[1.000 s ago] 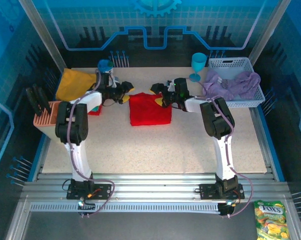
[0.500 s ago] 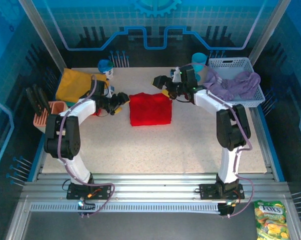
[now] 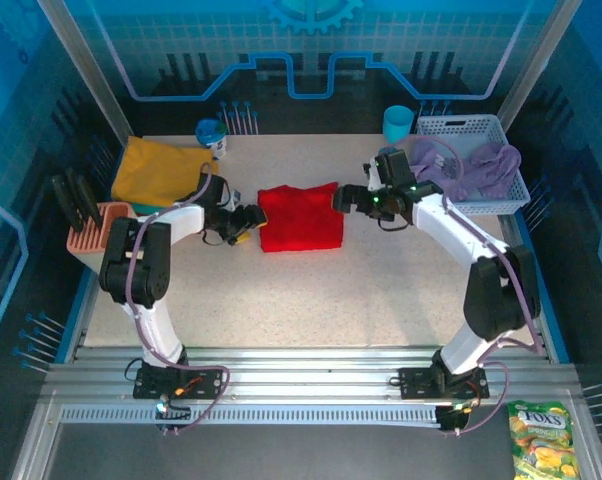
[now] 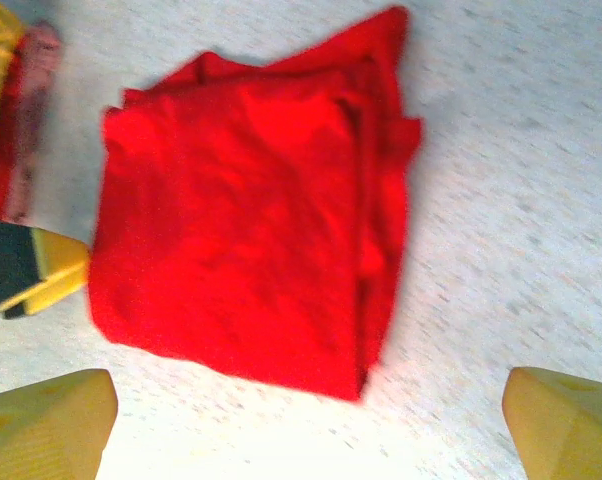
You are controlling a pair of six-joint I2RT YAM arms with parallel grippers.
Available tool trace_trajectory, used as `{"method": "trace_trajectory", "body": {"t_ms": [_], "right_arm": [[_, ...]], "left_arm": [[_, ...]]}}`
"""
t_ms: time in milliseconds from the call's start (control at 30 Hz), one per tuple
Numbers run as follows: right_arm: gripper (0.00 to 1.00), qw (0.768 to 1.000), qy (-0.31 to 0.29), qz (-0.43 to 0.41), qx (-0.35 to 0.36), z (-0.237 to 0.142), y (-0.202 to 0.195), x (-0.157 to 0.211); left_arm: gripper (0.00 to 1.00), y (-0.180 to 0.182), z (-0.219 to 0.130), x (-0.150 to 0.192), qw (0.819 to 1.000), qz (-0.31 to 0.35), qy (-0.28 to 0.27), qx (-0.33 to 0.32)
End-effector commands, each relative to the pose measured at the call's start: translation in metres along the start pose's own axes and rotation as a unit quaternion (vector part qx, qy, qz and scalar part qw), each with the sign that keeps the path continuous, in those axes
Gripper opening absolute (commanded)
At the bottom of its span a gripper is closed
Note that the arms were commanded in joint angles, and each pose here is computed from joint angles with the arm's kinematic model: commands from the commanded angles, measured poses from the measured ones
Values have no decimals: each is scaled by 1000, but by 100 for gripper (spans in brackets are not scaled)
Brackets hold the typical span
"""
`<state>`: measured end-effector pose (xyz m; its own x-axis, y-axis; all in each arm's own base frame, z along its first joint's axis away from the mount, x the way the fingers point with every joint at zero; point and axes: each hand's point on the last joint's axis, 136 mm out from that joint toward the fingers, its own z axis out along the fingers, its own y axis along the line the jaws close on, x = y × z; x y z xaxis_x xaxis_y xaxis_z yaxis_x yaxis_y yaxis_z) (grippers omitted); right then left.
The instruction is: Fold and stack the t-shirts
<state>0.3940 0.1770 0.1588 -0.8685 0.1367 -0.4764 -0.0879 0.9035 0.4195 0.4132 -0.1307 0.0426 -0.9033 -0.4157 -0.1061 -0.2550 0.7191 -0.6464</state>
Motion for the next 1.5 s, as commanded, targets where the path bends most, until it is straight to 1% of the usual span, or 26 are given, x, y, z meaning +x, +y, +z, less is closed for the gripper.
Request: {"method": "trace_trajectory", "body": {"t_ms": [0, 133, 300, 400, 600, 800, 933, 1100, 1267, 1467], "right_arm": [[100, 997, 13, -13, 69, -16, -28, 19], [100, 996, 22, -16, 88, -28, -38, 36], [100, 999, -9, -10, 42, -36, -33, 55], [100, 999, -16, -7, 45, -40, -38, 62], [100, 999, -6, -4, 42, -40, -42, 68], [100, 999, 6, 4, 33, -34, -42, 70], [100, 999, 7, 8, 30, -33, -42, 70], [100, 1000, 10, 12, 25, -32, -41, 73], [100, 999, 13, 15, 25, -31, -42, 73], [100, 1000, 12, 15, 24, -33, -41, 74]], "left_arm": [[69, -8, 11, -9, 1000, 26, -6, -1], [66, -10, 20, -13, 1000, 27, -6, 2], [63, -11, 29, -14, 1000, 27, 3, 7], [60, -13, 35, -14, 999, 29, 10, 9], [56, -23, 46, -18, 999, 33, 21, 31], [56, -30, 45, -26, 998, 42, 18, 35], [56, -32, 40, -31, 998, 51, 15, 20], [56, -27, 26, -38, 998, 62, 3, -29], [56, -29, 27, -39, 998, 54, 12, -27], [56, -17, 30, -36, 997, 48, 21, -50]]}}
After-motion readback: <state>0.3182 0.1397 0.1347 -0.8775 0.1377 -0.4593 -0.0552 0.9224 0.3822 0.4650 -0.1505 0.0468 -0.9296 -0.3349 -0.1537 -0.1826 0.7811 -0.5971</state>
